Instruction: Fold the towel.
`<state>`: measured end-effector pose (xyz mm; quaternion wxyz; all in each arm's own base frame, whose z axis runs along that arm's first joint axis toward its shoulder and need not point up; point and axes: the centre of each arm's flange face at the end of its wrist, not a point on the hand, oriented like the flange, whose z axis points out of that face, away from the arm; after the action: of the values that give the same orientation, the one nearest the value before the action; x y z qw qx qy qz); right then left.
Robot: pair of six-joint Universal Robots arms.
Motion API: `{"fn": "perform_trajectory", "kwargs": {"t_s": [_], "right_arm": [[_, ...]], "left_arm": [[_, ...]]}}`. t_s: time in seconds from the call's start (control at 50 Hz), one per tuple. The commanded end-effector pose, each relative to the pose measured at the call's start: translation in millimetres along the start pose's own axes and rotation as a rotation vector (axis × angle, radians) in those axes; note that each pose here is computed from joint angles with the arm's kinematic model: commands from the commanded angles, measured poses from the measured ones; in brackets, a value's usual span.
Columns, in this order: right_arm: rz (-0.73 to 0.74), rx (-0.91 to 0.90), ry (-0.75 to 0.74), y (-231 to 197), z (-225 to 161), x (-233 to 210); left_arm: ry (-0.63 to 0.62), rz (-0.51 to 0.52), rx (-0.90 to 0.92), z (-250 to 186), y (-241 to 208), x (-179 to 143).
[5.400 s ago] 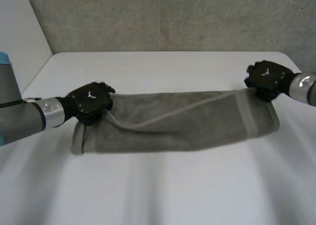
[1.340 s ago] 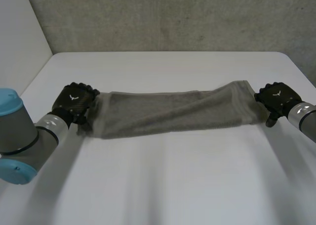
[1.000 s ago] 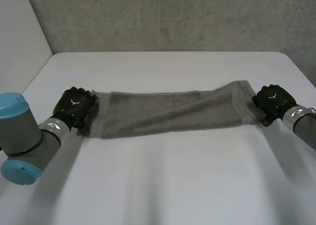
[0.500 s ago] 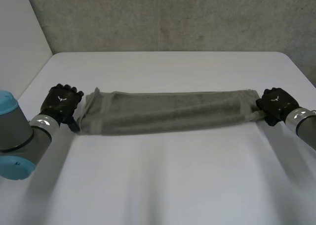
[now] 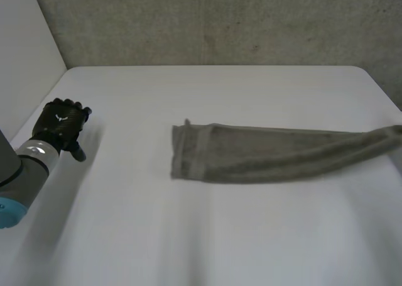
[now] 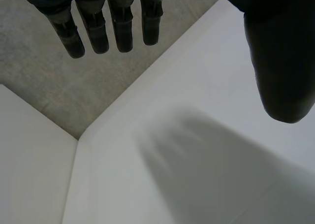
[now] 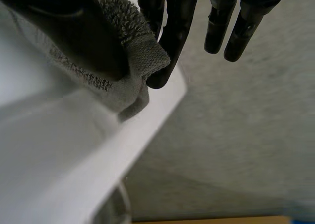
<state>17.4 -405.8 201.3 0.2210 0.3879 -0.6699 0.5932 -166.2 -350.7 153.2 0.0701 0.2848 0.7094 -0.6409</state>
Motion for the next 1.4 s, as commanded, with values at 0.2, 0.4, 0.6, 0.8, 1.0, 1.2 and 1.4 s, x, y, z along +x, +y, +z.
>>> {"fn": "perform_trajectory", "kwargs": {"t_s": [0.2, 0.4, 0.6, 0.8, 1.0, 1.2, 1.4], "right_arm": [[-0.075, 0.539, -0.191, -204, -36, -84], [-0.093, 0.665, -0.383, -264, -66, -198], [-0.108, 0.63, -0.492, -271, -81, -285], [-0.021, 0.538, -0.448, -271, -83, -277], [0.352, 0.29, -0.373, -226, -76, -170], [0.441, 0.059, -0.39, -144, -84, -158], [0.472, 0.083, -0.299, -107, -73, -168]], "left_arm": [[0.002, 0.009, 0.107, -9, -38, 4], [0.027, -0.027, 0.14, -12, -50, 15], [0.055, -0.027, 0.183, -14, -63, 27], [0.11, -0.091, 0.251, -18, -87, 49], [0.214, -0.199, 0.353, -29, -126, 88], [0.388, -0.336, 0.384, -47, -146, 144], [0.482, -0.323, 0.277, -48, -107, 195]]}}
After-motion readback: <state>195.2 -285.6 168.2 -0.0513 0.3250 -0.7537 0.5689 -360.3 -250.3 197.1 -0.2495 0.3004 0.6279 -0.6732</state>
